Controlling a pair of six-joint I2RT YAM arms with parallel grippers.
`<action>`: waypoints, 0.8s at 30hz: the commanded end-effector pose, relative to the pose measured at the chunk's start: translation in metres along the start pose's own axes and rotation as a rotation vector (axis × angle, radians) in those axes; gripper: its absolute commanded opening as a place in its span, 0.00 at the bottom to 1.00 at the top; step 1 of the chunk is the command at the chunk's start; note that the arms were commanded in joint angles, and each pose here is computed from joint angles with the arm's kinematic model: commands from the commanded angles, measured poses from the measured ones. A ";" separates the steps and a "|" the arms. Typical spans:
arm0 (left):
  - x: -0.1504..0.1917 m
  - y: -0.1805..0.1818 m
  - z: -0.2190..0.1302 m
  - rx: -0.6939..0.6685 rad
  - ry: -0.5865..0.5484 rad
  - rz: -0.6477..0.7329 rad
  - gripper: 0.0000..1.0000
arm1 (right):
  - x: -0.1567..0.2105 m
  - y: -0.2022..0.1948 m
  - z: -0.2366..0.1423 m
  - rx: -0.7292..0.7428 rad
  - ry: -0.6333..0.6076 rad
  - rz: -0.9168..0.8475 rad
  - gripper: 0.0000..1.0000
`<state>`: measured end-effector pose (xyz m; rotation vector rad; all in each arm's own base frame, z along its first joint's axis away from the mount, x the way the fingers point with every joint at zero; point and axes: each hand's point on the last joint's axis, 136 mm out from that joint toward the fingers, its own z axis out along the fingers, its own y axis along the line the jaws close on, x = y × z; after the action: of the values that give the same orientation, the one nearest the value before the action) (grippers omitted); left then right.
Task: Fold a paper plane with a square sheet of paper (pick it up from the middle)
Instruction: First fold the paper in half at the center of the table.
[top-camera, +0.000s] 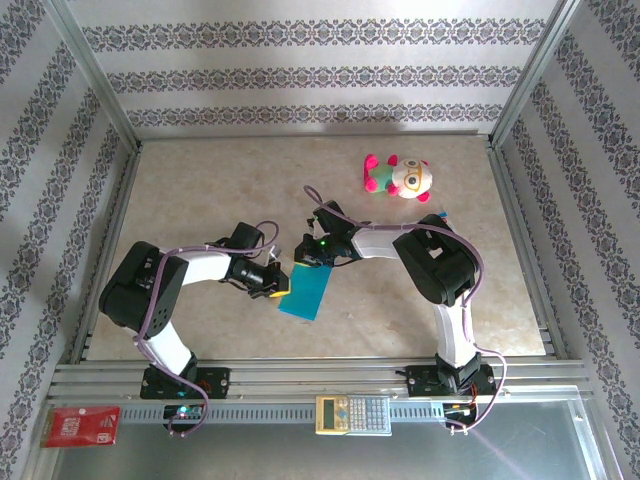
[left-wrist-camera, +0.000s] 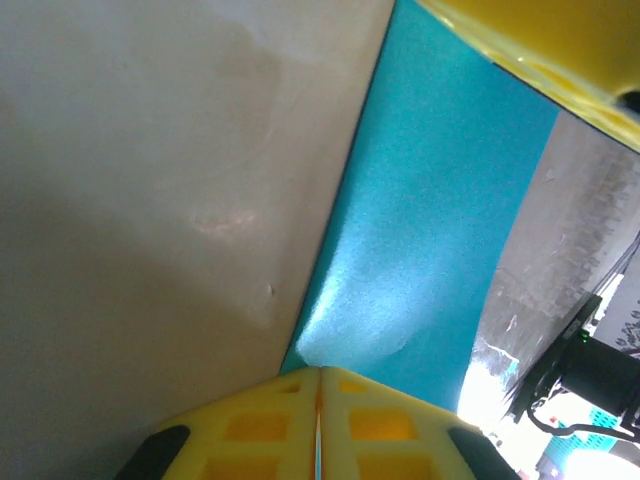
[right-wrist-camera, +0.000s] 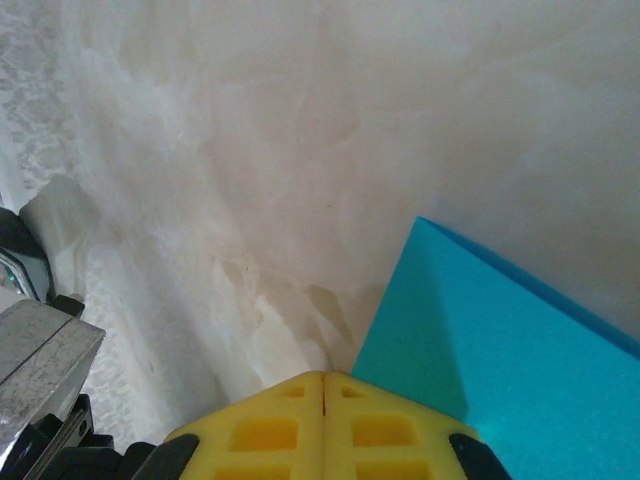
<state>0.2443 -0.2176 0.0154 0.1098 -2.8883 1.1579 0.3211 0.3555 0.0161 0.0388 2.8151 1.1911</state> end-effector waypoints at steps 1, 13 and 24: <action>0.026 0.020 -0.001 -0.111 0.059 -0.088 0.19 | 0.015 -0.038 0.005 0.097 0.038 0.030 0.03; -0.029 -0.036 -0.029 0.043 -0.123 -0.013 0.04 | 0.014 -0.041 0.006 0.087 0.046 0.027 0.03; -0.060 -0.036 -0.007 0.072 -0.123 -0.020 0.00 | 0.015 -0.047 0.009 0.092 0.043 0.051 0.01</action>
<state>0.2908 -0.2298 0.0351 0.2209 -2.9363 1.2253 0.3217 0.3539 0.0165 0.0037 2.7954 1.2227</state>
